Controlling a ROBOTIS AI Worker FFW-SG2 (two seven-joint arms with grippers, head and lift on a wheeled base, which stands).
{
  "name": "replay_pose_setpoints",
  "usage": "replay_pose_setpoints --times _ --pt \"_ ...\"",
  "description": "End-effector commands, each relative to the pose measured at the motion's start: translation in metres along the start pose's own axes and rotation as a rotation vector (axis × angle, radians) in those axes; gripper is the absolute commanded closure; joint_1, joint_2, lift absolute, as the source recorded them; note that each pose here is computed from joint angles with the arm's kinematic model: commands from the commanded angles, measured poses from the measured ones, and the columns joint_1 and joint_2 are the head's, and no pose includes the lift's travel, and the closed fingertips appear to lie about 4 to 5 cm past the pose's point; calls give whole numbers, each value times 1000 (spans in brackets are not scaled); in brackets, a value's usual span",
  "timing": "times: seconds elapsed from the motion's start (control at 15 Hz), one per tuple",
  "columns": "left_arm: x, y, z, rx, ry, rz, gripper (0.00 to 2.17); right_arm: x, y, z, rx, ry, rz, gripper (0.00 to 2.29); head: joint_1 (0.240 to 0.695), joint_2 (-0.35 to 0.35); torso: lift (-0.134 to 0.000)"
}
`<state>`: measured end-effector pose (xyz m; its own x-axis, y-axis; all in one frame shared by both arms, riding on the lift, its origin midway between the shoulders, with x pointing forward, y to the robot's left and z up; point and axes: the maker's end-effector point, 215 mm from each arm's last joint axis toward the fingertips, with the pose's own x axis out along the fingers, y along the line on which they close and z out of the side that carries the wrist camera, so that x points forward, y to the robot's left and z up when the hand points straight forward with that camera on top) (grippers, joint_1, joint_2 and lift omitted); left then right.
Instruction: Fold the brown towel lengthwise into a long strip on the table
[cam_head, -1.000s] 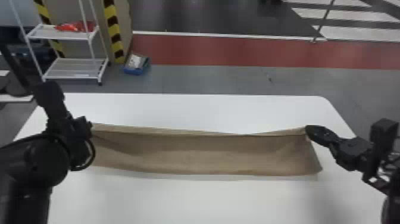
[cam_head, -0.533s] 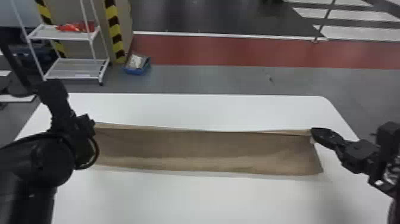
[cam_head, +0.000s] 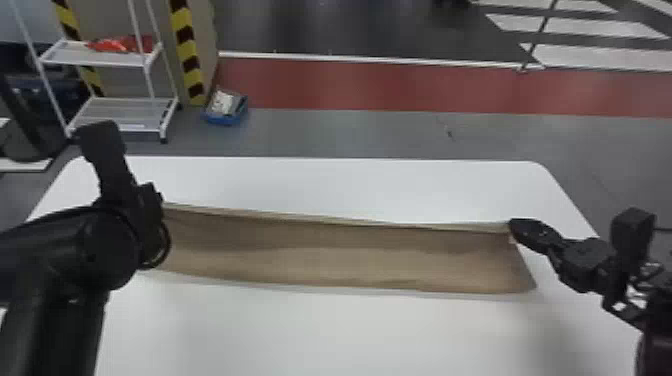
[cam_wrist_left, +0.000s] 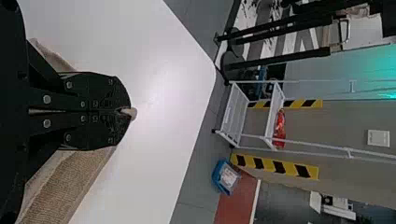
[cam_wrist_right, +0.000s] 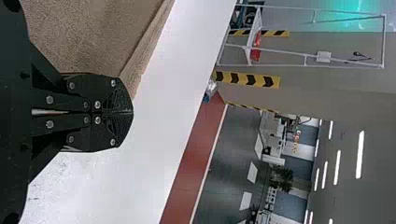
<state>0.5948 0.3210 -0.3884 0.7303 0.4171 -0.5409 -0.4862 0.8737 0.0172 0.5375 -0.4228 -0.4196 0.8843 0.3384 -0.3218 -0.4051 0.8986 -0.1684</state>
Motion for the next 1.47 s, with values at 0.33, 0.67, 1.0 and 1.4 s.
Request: replay_pose_setpoints --times 0.33,0.67,1.0,1.4 --pt "18 -6 2 43 -47 14 353 22 6 -5 -45 9 21 1399 695 -89 -117" --pt "25 8 -4 141 -110 8 33 30 11 -6 -76 -3 17 323 695 -75 -117" --pt "11 55 63 121 -472 27 36 30 17 -10 -80 -3 16 93 695 -36 -117" --pt "28 86 44 178 -451 74 36 26 22 -17 -76 3 20 97 695 11 -117"
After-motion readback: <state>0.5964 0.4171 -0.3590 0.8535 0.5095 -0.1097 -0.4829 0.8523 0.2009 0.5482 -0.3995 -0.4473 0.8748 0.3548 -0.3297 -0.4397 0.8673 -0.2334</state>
